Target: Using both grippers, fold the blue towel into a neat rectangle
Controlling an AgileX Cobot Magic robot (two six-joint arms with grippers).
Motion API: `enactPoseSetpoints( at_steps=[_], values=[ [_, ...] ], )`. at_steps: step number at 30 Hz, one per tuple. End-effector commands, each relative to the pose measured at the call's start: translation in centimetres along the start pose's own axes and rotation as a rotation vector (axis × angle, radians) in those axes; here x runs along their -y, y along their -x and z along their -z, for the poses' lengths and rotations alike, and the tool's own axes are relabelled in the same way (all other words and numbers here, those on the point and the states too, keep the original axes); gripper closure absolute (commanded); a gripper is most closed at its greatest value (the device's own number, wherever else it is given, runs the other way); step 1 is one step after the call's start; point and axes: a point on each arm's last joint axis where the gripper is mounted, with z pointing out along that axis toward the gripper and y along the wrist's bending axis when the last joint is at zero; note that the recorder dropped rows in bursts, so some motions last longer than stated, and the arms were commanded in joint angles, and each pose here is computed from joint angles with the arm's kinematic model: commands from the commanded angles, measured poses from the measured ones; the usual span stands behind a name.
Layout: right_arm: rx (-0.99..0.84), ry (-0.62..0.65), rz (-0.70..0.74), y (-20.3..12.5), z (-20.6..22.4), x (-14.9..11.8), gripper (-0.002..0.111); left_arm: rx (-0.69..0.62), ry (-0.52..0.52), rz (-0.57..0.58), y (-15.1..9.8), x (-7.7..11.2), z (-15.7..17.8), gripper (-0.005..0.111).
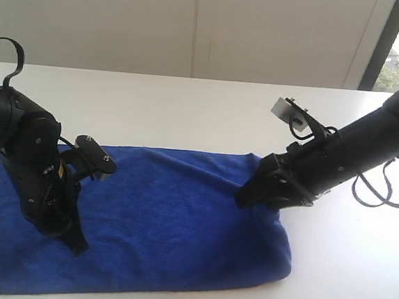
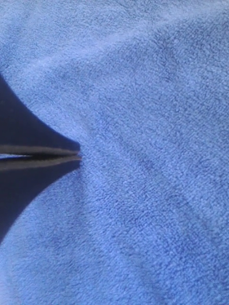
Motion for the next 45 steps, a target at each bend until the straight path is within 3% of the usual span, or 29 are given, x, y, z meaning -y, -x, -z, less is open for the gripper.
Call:
enactPoseSetpoints(
  at_steps=[1,5,6,10,12,21,25,30,32,38,45],
  values=[
    [-0.019,0.025,0.048,0.3,-1.2,-1.7,0.054,-0.025,-0.013,0.012,-0.4,0.1,-0.1,0.107],
    [-0.035,0.027,0.110,0.5,-3.2,-3.8,0.054,-0.025,-0.013,0.012,-0.4,0.1,-0.1,0.107],
    [-0.049,0.028,0.201,0.5,-4.2,-4.7,0.054,-0.025,-0.013,0.012,-0.4,0.1,-0.1,0.107],
    [-0.034,0.096,0.303,0.5,-5.8,-7.1,0.039,-0.025,-0.013,0.012,-0.4,0.1,-0.1,0.107],
    [-0.024,0.112,0.325,0.6,-5.9,-7.4,0.033,-0.025,-0.013,0.012,-0.4,0.1,-0.1,0.107],
    [-0.012,0.150,0.316,0.6,-6.2,-8.1,0.033,-0.016,-0.010,0.011,-0.3,0.1,-0.1,0.107],
    [-0.021,0.031,0.476,0.7,-6.9,-7.5,0.035,-0.025,-0.013,0.012,-0.4,0.1,-0.1,0.107],
    [-0.156,-0.244,0.716,0.9,-6.0,-5.0,0.043,-0.026,-0.013,0.012,-0.4,0.1,-0.1,0.107],
    [-0.182,-0.342,0.717,1.2,-5.5,-4.3,0.044,-0.022,-0.013,0.012,-0.4,0.1,-0.1,0.107],
    [-0.170,-0.324,0.697,1.8,-5.5,-5.4,0.044,-0.010,-0.010,0.012,-0.3,0.1,-0.1,0.107],
    [-0.248,-0.303,0.621,0.3,-6.2,-4.7,0.044,-0.012,-0.010,0.012,-0.3,0.1,-0.1,0.107]
  ],
)
